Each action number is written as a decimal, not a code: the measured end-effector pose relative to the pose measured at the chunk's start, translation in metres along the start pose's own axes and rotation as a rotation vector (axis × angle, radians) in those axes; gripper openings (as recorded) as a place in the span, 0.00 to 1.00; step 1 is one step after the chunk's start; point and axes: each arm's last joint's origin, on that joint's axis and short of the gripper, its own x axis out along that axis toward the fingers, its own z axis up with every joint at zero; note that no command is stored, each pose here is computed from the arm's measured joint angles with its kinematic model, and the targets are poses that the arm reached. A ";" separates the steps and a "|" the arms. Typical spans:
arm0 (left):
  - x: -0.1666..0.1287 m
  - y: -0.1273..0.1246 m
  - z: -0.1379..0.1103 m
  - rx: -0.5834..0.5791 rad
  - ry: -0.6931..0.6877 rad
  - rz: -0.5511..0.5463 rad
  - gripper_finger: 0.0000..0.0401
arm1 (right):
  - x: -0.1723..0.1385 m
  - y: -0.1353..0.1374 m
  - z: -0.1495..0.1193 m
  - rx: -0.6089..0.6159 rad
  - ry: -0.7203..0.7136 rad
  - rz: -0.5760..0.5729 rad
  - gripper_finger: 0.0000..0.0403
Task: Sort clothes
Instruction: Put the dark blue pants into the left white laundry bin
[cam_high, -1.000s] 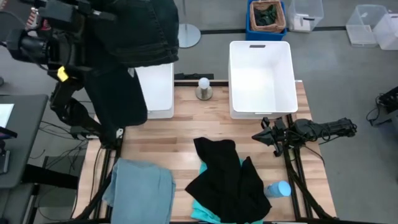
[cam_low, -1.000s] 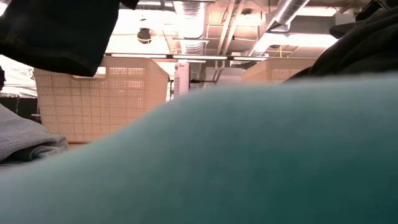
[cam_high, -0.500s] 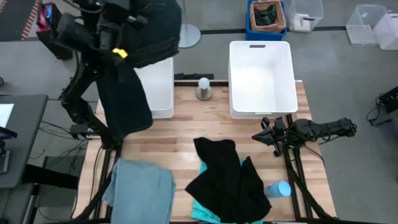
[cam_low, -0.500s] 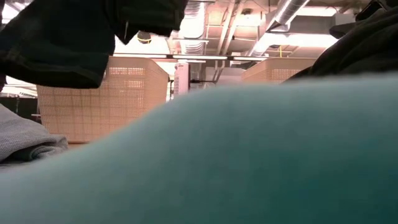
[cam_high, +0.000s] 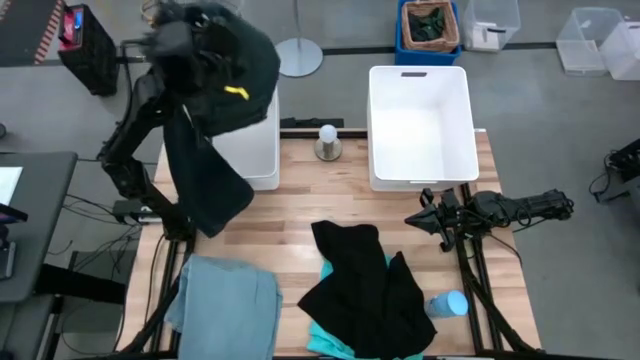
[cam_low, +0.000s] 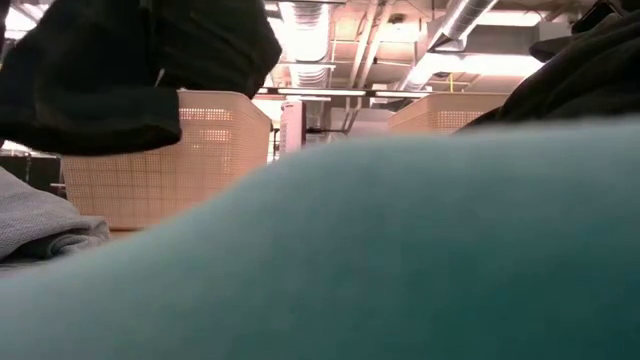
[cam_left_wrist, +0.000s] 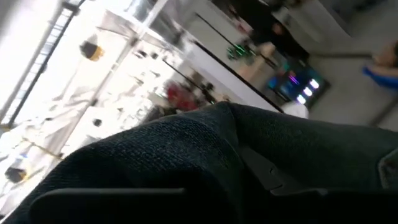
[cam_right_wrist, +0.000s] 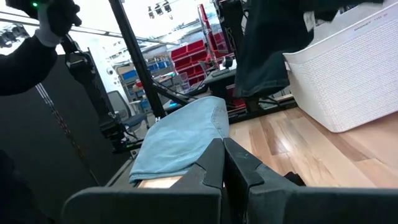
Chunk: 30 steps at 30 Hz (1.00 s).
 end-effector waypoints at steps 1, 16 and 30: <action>0.002 -0.005 -0.003 0.006 0.024 -0.013 0.11 | 0.000 0.000 0.000 0.000 0.000 0.000 0.06; 0.014 -0.060 -0.062 0.008 0.343 -0.148 0.11 | 0.000 0.000 0.000 0.001 0.000 0.001 0.06; 0.028 -0.157 -0.110 0.122 0.590 -0.346 0.11 | 0.000 0.000 0.000 0.018 0.000 0.001 0.06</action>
